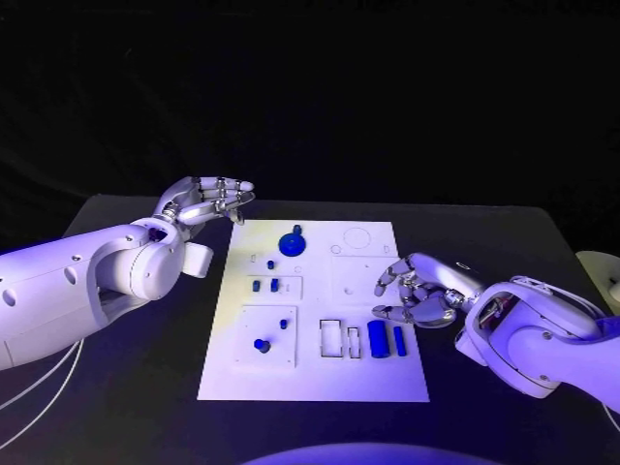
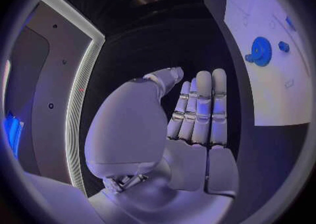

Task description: Assemble the parts on the task board

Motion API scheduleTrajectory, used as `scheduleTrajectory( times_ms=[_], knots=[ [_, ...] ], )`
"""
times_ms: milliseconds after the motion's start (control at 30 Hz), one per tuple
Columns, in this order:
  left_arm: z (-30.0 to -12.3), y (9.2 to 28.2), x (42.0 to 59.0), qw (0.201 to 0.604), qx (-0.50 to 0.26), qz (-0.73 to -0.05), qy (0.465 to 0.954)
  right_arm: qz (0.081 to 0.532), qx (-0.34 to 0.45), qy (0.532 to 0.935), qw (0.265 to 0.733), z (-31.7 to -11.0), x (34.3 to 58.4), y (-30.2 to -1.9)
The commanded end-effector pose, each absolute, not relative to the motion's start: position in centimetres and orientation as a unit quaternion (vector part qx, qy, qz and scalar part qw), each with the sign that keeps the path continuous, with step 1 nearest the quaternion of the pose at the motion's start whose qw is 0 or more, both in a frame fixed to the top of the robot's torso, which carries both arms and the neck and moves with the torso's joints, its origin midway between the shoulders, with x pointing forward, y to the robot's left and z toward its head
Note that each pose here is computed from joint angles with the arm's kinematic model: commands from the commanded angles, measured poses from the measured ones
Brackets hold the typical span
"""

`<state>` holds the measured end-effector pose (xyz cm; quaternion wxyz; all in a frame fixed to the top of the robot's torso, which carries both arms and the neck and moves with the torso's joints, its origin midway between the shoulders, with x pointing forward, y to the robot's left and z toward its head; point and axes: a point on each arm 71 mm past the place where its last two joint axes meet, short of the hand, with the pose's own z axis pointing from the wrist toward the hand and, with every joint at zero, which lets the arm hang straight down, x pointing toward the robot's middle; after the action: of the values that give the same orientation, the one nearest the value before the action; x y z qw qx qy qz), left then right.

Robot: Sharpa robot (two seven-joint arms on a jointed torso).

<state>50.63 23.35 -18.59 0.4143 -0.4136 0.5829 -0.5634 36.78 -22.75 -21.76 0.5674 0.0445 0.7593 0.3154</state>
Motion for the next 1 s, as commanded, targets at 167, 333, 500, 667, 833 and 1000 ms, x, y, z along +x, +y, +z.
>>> scheduleTrajectory(
  times_ms=[167, 333, 500, 667, 833, 1000],
  knots=[
    [-18.5, 23.1, 50.5, 0.406, -0.412, -0.571, 0.582, 0.251, 0.100, 0.801, 0.534, -23.4, 35.5, -24.7],
    [-18.6, 23.1, 50.4, 0.404, -0.413, -0.572, 0.582, 0.236, 0.101, 0.807, 0.532, -24.4, 34.7, -24.7],
    [-18.6, 23.1, 50.4, 0.404, -0.413, -0.572, 0.582, 0.224, 0.095, 0.813, 0.529, -25.4, 34.4, -24.1],
    [-18.6, 23.2, 50.3, 0.404, -0.413, -0.572, 0.582, 0.218, 0.086, 0.817, 0.527, -26.3, 34.2, -23.4],
    [-18.6, 23.2, 50.3, 0.404, -0.413, -0.572, 0.582, 0.221, 0.079, 0.814, 0.531, -26.7, 34.2, -22.6],
    [-18.6, 23.3, 50.3, 0.405, -0.414, -0.571, 0.582, 0.230, 0.073, 0.806, 0.541, -26.7, 34.2, -21.9]
  ],
)
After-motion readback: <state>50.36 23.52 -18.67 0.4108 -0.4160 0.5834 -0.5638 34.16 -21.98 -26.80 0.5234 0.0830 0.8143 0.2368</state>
